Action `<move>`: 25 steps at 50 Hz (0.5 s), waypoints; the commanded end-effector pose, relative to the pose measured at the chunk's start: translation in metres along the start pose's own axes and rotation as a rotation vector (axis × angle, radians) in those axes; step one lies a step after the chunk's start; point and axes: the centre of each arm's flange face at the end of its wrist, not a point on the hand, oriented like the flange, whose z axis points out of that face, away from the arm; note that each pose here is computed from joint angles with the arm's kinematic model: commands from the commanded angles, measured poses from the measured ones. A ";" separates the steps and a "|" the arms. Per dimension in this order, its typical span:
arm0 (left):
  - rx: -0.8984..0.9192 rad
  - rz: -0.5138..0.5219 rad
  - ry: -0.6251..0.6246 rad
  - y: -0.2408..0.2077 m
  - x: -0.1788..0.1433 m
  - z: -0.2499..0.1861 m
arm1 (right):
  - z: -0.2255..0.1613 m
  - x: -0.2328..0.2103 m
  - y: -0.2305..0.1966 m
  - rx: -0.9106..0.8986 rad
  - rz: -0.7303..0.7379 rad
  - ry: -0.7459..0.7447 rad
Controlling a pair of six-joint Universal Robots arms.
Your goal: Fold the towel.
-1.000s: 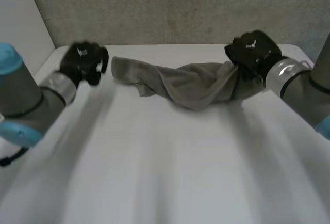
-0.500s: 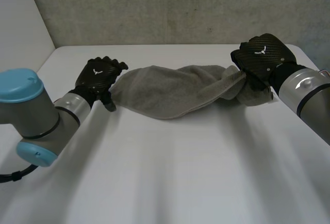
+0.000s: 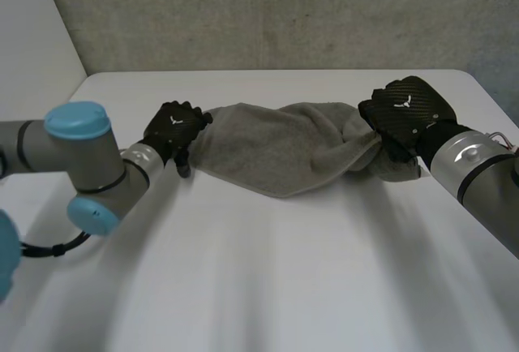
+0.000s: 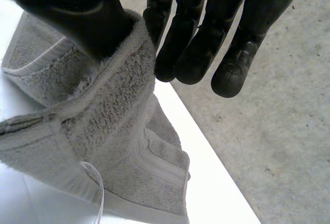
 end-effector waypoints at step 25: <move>-0.108 -0.032 0.032 0.026 -0.005 0.050 | 0.012 -0.010 0.022 -0.052 0.016 -0.034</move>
